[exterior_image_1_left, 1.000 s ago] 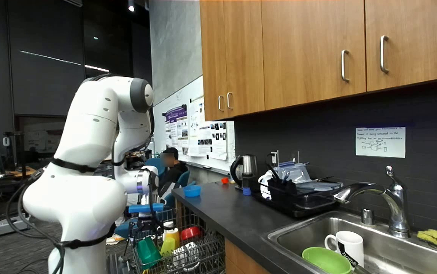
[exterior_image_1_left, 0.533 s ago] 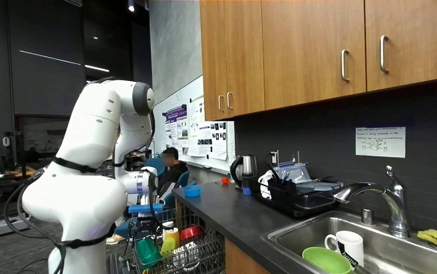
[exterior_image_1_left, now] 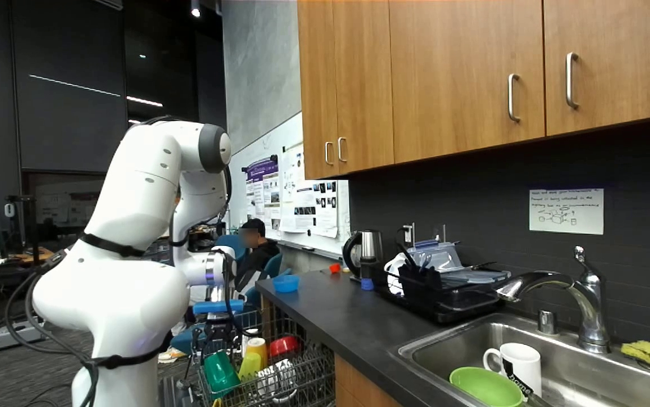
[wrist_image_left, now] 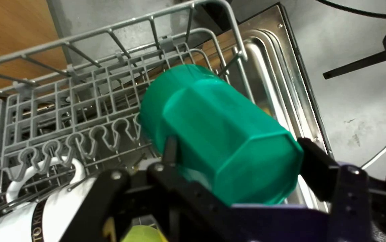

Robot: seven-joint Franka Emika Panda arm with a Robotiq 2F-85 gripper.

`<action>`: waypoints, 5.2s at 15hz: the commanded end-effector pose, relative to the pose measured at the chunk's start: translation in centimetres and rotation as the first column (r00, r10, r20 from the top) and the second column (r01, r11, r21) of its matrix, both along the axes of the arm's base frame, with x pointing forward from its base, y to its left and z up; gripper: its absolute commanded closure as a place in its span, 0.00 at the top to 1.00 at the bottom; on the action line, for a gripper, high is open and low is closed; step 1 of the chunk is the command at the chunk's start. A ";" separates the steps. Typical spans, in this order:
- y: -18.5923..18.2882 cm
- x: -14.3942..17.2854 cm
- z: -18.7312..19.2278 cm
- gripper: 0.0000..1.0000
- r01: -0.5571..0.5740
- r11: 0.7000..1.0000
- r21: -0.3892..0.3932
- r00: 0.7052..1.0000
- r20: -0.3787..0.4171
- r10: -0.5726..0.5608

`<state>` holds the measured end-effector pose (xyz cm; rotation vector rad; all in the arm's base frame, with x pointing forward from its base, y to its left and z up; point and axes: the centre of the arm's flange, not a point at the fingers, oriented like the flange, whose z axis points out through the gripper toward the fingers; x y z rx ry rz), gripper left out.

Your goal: Lift the green cup in the dish washing rack and place it on the far right of the dish washing rack

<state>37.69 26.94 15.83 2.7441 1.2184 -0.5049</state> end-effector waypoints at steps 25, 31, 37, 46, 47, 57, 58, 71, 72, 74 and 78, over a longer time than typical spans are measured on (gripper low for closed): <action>-2.7 -1.0 5.0 1.00 0.105 0.994 0.027 0.994 -0.015 -0.105; -1.1 -0.7 3.5 1.00 0.037 0.999 0.029 0.998 -0.050 -0.036; 0.7 -0.4 2.4 1.00 -0.020 1.000 0.021 0.998 -0.061 0.021; 1.8 0.9 0.3 1.00 -0.134 0.990 -0.055 0.990 -0.041 0.132; 1.9 0.9 0.0 1.00 -0.141 0.988 -0.058 0.989 -0.046 0.138; 2.4 1.4 -2.0 0.75 -0.176 0.980 -0.095 0.984 -0.051 0.171; 2.4 1.5 -2.0 0.73 -0.173 0.980 -0.098 0.984 -0.050 0.169; 1.3 1.9 0.4 0.49 -0.123 0.988 -0.095 0.992 -0.034 0.121; 1.2 1.9 0.6 0.49 -0.120 0.989 -0.089 0.992 -0.037 0.117; 1.2 1.8 1.3 0.49 -0.114 0.990 -0.083 0.993 -0.040 0.111; 0.8 1.5 2.7 0.49 -0.091 0.994 -0.063 0.994 -0.058 0.087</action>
